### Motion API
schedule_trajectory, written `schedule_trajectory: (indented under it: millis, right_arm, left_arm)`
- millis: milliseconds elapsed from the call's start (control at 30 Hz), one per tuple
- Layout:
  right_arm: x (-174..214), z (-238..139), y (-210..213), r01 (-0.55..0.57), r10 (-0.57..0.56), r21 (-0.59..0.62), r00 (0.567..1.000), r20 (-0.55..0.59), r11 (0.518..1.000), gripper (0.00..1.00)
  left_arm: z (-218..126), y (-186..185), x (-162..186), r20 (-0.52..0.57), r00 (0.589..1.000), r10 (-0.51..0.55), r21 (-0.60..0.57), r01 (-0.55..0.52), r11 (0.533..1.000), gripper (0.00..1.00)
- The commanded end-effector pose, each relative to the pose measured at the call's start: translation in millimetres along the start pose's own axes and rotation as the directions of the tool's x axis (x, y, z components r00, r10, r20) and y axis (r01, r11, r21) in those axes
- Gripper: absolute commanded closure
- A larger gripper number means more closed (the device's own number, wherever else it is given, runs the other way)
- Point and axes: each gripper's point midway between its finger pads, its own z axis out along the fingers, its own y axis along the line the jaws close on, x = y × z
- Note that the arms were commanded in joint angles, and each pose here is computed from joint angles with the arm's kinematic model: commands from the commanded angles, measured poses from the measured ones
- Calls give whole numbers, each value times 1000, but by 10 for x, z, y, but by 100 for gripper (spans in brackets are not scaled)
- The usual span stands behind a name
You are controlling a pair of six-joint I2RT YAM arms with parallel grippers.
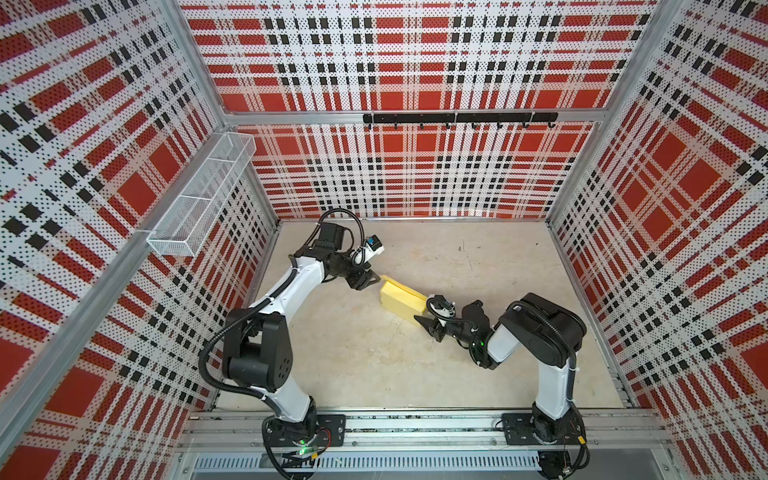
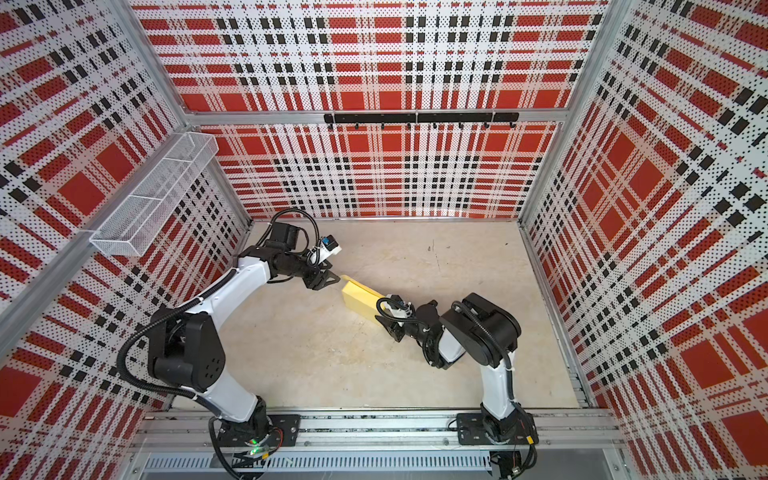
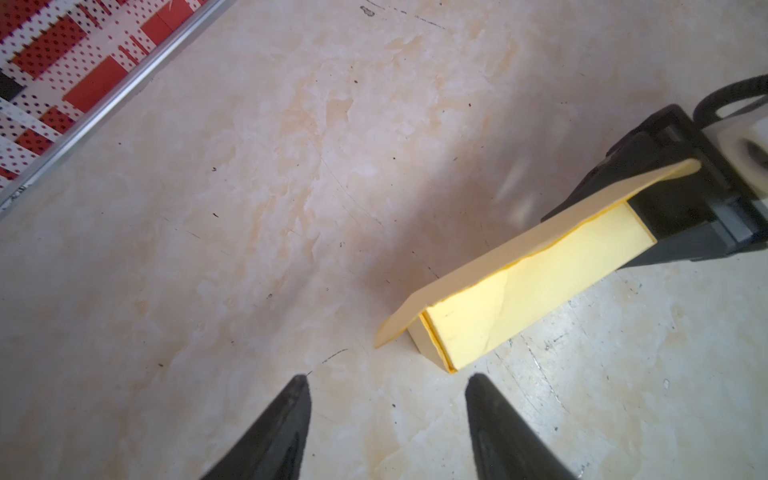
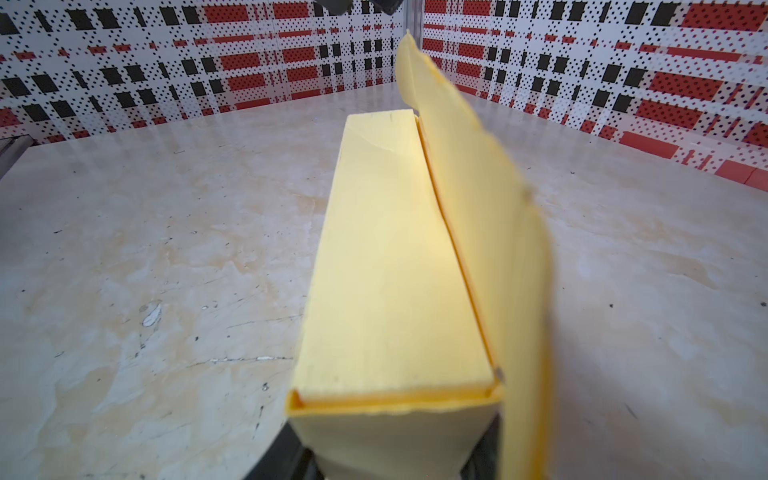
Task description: Fold the paper box
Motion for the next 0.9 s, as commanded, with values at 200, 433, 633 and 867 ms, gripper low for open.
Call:
schedule_trajectory:
  millis: [200, 433, 633, 867]
  right_arm:
    - [-104, 42, 25, 30, -29, -28, 999, 18, 999, 55]
    - [-101, 38, -6, 38, -38, -12, 999, 7, 999, 56]
    - [-114, 46, -23, 44, -44, -3, 999, 3, 999, 57]
    - [-116, 53, -50, 41, -41, 10, 999, 2, 999, 59]
  left_arm:
    - [118, 2, -135, -17, 1000, -13, 61, 14, 998, 35]
    - [214, -68, -100, -47, 999, -2, 89, 6, 996, 38]
    - [223, -126, -90, -49, 999, -10, 103, 15, 995, 50]
    - [219, -182, -43, -50, 998, -25, 94, 30, 995, 67]
